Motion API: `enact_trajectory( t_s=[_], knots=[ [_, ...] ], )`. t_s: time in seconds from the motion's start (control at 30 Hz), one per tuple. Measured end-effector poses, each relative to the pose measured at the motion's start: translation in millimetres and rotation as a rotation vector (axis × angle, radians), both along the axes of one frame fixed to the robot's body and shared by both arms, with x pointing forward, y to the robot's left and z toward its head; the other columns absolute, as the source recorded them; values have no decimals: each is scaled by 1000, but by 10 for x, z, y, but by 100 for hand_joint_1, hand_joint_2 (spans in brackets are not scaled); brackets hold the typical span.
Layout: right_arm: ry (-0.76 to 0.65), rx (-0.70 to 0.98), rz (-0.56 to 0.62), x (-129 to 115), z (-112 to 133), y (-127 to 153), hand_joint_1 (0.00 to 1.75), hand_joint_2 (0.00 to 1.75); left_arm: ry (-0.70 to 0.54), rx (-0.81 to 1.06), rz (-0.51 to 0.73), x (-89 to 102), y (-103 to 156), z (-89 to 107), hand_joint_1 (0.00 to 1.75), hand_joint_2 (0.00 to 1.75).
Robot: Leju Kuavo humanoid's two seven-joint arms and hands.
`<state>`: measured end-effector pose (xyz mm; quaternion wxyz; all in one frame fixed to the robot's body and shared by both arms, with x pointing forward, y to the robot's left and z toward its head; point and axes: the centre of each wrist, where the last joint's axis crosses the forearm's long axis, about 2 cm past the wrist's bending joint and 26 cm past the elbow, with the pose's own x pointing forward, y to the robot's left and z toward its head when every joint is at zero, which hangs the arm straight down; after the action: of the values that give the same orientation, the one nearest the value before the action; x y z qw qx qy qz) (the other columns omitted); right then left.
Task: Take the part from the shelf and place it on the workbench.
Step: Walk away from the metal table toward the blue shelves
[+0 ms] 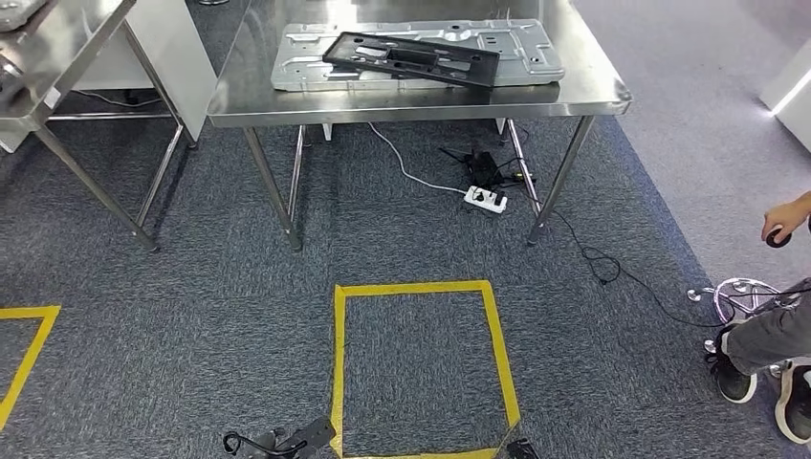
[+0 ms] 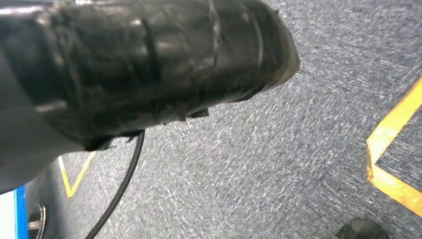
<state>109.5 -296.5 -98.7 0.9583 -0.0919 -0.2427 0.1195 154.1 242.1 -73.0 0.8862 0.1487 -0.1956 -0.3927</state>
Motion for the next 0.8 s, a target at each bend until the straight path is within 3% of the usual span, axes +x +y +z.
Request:
enact_trajectory(
  t_s=[0.8],
  knots=[
    [87,-62,235,-121,-30,33,0,0,-20,2,-86,53,-131,46,0,0]
  ],
)
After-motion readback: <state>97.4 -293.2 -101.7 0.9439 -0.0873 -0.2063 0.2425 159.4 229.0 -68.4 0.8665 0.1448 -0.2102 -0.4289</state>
